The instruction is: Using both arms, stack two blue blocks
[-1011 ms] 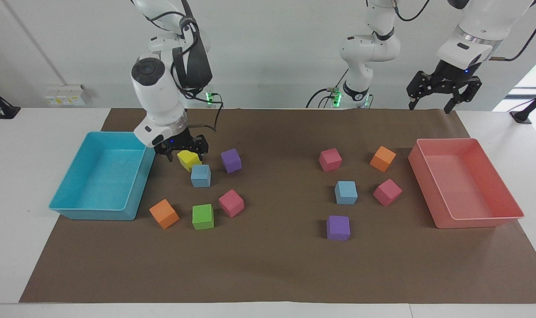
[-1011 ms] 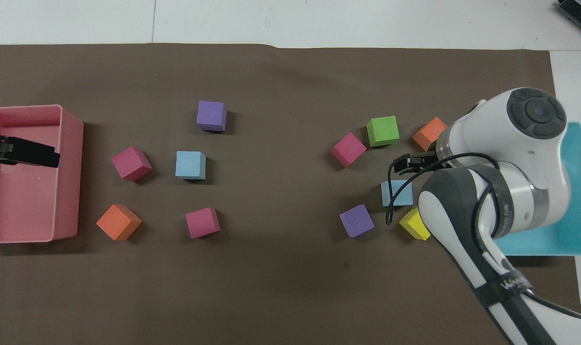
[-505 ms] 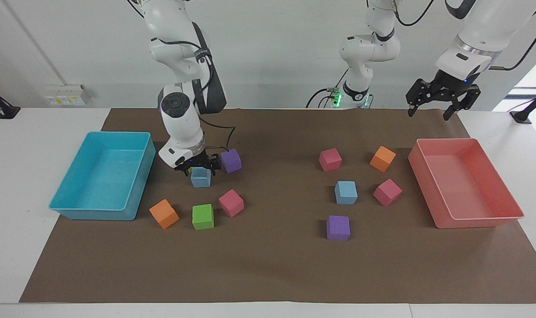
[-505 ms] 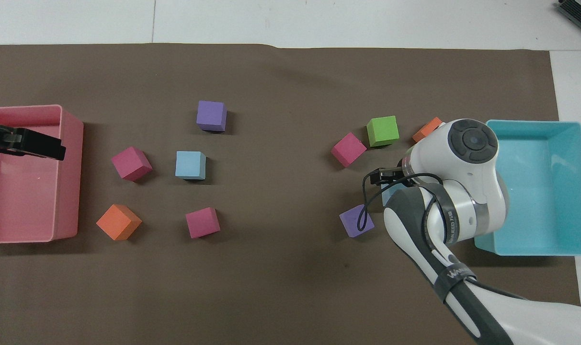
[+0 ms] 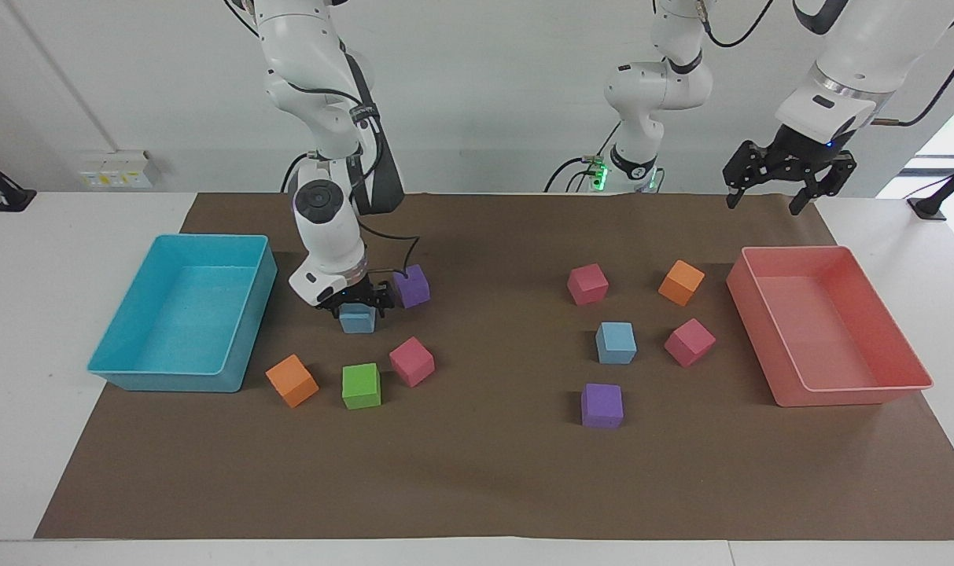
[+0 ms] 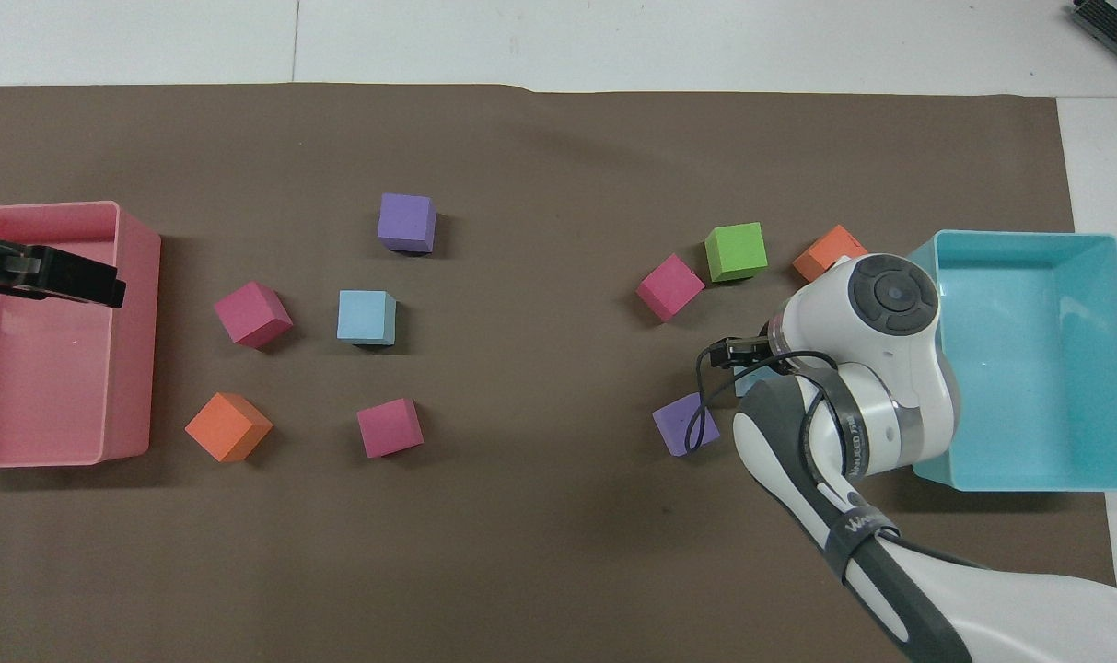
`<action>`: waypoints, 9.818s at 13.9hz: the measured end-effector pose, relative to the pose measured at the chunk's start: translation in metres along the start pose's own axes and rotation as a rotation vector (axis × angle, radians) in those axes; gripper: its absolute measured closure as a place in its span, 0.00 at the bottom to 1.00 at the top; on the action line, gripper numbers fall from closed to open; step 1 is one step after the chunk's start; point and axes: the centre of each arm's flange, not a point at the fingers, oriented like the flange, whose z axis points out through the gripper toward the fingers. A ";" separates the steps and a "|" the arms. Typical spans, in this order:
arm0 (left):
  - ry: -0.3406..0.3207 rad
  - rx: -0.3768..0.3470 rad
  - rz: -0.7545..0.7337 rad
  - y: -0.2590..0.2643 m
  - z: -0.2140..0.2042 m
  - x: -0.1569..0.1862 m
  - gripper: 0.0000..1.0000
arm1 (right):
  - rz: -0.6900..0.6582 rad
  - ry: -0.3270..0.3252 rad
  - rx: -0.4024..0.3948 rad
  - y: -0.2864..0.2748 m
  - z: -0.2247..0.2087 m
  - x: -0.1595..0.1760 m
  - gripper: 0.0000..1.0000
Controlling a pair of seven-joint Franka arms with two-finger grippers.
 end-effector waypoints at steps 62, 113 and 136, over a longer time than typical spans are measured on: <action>0.063 0.001 0.037 0.020 0.000 0.013 0.00 | -0.009 0.039 0.029 -0.287 -0.004 0.017 0.41; 0.078 -0.029 -0.019 0.118 0.340 0.038 0.00 | -0.038 -0.096 0.567 -0.139 -0.024 0.037 0.54; 0.101 -0.028 -0.018 0.119 0.287 0.040 0.41 | 0.071 -0.146 0.792 -0.108 0.037 0.028 0.99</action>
